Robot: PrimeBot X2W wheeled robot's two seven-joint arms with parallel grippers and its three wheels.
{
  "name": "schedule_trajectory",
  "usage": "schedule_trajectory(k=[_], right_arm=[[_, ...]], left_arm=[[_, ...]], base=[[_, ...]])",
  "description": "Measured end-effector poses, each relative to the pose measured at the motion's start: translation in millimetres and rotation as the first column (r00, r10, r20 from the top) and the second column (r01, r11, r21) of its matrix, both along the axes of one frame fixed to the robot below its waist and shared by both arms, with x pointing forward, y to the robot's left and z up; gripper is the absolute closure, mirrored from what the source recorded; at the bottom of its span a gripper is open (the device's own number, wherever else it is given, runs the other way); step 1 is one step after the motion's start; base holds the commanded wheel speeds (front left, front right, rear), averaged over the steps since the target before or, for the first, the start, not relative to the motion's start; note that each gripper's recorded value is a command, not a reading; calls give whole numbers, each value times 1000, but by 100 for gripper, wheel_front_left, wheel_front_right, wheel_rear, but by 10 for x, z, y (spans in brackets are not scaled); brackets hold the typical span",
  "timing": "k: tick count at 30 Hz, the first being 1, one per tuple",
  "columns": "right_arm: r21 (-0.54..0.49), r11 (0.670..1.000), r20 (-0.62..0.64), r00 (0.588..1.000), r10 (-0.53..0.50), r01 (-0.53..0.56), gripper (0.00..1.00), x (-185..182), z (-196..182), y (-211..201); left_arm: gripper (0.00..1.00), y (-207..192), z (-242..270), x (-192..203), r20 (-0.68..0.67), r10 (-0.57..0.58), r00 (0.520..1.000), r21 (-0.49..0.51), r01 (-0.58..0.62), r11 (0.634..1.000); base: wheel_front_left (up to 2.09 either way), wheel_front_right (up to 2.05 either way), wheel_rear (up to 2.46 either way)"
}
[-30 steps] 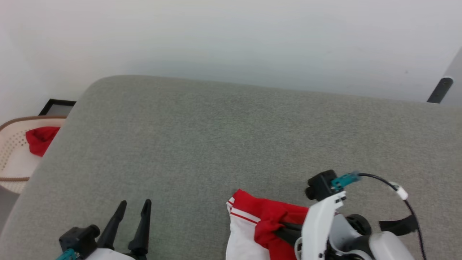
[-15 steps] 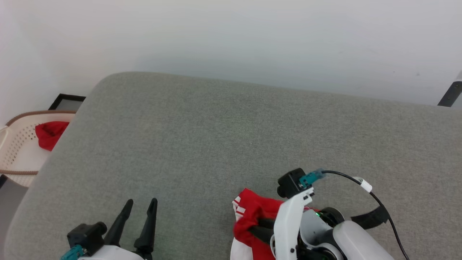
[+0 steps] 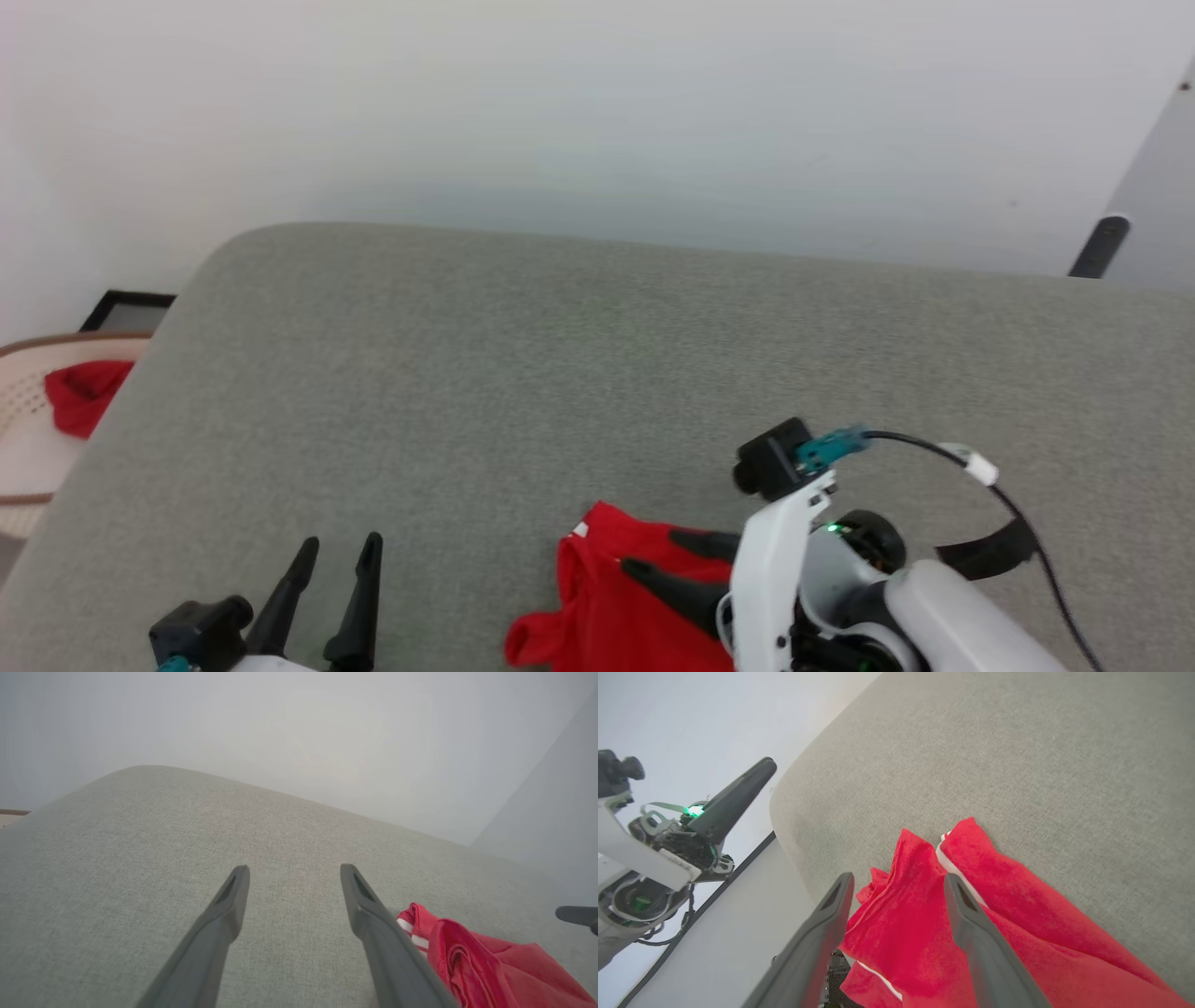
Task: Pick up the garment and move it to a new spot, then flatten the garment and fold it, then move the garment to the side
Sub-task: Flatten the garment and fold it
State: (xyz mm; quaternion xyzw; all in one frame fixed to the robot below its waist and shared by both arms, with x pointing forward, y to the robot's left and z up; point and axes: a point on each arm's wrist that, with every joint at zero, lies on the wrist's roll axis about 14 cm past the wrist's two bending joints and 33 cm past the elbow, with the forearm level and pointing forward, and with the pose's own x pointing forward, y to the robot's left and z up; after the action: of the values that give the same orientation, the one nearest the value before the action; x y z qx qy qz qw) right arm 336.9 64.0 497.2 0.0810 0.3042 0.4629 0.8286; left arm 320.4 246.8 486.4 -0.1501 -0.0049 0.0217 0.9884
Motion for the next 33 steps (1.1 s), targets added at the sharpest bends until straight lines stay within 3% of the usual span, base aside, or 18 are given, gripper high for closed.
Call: schedule_trajectory(k=[7, 12, 22, 33], right_arm=[[44, 991, 110, 986, -129, 124, 0, 192, 191, -438], [64, 967, 223, 941, -254, 246, 0, 349, 290, -886], [129, 877, 351, 806, -476, 462, 0, 407, 336, -1728], [154, 782, 393, 688, -610, 604, 0, 239, 221, -2319]], left_arm=[[0, -100, 49, 74, 14, -36, 999, 14, 35, 999], [0, -160, 85, 140, 21, -61, 998, 34, 60, 998], [0, -277, 199, 258, 53, -109, 993, 81, 104, 991], [0, -308, 252, 258, 69, -127, 990, 130, 117, 985]], base=[[0, 0, 0], [0, 0, 0], [0, 0, 0], [0, 0, 0]])
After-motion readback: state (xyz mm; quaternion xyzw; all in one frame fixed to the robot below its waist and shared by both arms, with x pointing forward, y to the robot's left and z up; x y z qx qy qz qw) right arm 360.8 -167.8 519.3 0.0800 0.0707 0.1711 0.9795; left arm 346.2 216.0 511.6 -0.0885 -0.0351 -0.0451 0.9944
